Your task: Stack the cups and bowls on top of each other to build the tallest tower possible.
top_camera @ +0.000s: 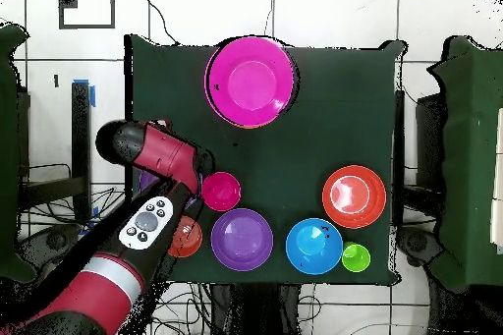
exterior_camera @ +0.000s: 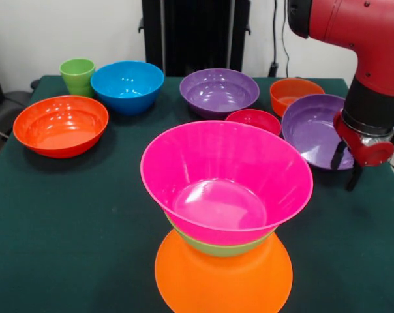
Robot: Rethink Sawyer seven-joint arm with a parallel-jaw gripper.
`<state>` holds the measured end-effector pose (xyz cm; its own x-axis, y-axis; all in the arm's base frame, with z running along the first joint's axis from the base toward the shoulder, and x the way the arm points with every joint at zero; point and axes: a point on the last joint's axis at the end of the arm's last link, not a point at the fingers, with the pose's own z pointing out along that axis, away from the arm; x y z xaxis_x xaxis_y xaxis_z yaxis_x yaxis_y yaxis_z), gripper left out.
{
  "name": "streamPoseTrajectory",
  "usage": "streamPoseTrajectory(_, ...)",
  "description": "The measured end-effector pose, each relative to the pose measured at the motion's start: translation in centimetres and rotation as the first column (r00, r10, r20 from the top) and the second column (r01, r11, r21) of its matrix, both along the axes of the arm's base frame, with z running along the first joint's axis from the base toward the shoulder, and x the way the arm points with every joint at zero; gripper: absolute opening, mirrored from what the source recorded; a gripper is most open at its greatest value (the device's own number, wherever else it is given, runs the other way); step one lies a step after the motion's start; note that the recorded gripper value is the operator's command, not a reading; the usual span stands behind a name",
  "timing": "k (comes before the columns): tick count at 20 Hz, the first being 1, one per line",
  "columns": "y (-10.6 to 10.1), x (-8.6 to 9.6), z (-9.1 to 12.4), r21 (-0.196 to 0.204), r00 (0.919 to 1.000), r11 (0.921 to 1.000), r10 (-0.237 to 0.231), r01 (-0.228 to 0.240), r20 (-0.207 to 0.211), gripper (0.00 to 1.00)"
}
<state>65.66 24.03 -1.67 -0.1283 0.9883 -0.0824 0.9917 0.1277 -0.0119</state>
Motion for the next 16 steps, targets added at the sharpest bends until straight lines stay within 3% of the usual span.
streamPoseTrajectory(10, 2.8, -1.2, 2.0, 0.028, 0.9978, 0.9984, 0.05, -0.049, -0.044, 1.0)
streamPoseTrajectory(16, 3.5, -1.8, 2.4, 0.018, 0.9955, 0.9966, 0.082, -0.081, -0.048, 1.0)
